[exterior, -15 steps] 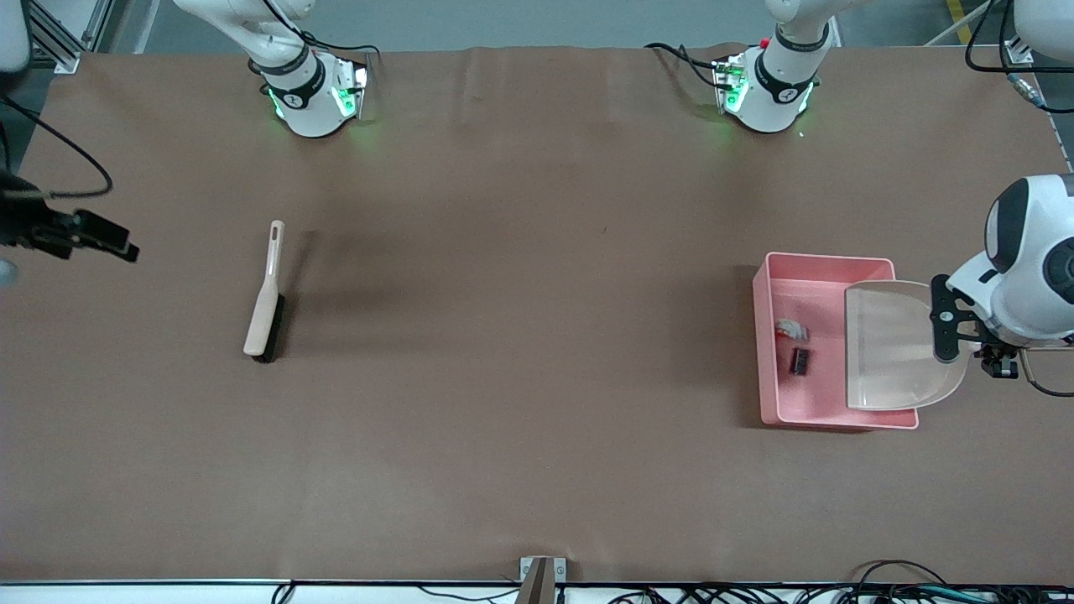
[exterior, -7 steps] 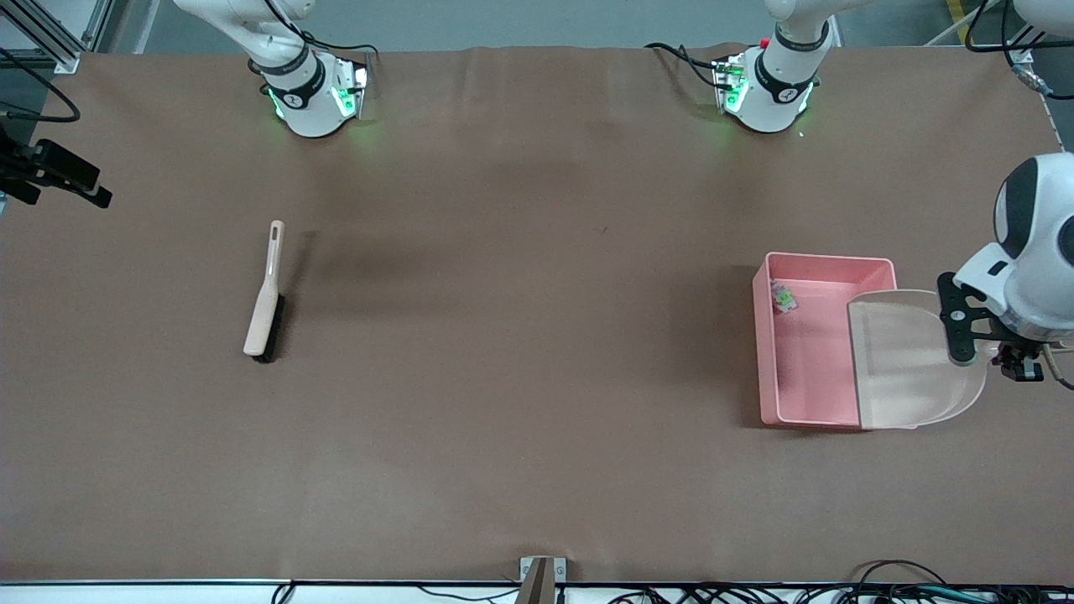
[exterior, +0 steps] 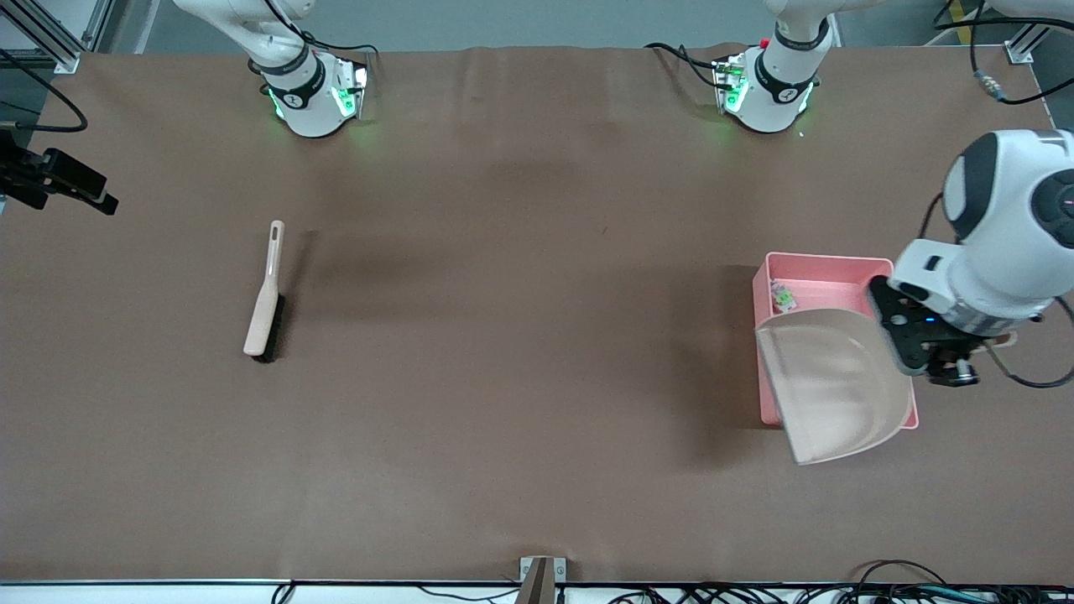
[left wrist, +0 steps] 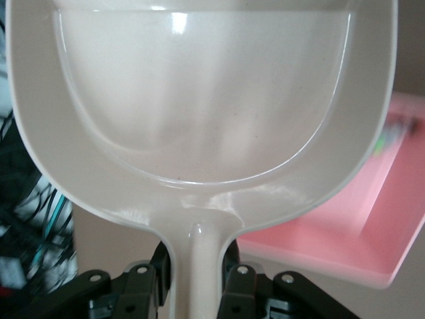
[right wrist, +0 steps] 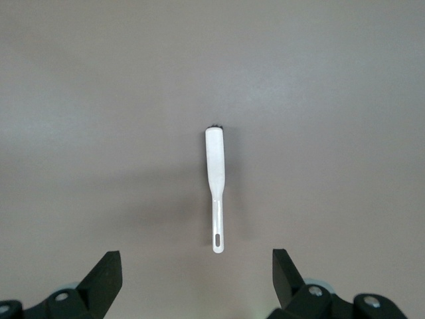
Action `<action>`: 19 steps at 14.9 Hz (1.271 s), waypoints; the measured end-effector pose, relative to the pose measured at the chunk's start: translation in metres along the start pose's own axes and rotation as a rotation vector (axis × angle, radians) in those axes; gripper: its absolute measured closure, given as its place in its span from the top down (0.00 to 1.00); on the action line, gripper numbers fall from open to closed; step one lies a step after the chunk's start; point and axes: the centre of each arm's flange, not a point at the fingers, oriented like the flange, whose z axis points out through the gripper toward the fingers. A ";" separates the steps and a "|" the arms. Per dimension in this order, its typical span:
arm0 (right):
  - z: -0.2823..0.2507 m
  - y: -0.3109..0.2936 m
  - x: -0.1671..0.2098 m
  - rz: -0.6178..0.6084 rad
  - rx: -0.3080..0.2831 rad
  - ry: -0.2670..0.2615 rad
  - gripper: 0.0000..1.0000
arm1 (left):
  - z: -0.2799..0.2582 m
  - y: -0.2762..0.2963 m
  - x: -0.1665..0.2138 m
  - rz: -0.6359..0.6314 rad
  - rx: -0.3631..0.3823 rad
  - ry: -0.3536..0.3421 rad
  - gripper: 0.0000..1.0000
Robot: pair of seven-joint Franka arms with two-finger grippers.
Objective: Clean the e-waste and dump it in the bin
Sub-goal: 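Carry the empty dustpan back and lower it onto the table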
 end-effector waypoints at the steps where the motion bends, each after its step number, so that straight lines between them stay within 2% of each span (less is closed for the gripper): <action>1: 0.000 0.000 0.000 -0.005 -0.018 0.001 1.00 | 0.000 0.009 0.024 -0.047 -0.026 0.049 0.34; 3: 0.000 -0.001 0.000 -0.039 -0.041 0.001 1.00 | 0.005 0.030 0.076 -0.131 -0.077 0.100 0.34; 5: 0.000 0.001 0.000 -0.060 -0.048 0.002 1.00 | 0.017 0.051 0.115 -0.176 -0.120 0.105 0.34; 7: 0.000 0.001 0.000 -0.066 -0.049 0.003 1.00 | 0.028 0.069 0.146 -0.190 -0.144 0.102 0.34; 10: 0.000 0.001 0.000 -0.069 -0.049 0.003 1.00 | 0.050 0.094 0.183 -0.157 -0.143 0.121 0.34; 12: 0.000 0.001 0.000 -0.069 -0.049 0.003 1.00 | 0.072 0.112 0.202 -0.120 -0.154 0.123 0.34; 14: 0.000 0.001 0.000 -0.070 -0.049 0.003 1.00 | 0.098 0.126 0.212 -0.045 -0.169 0.094 0.34; 17: 0.000 0.000 0.000 -0.072 -0.049 0.003 1.00 | 0.128 0.133 0.209 0.067 -0.185 0.073 0.34; 19: 0.000 -0.001 0.000 -0.074 -0.049 0.003 1.00 | 0.141 0.139 0.206 0.116 -0.159 0.073 0.34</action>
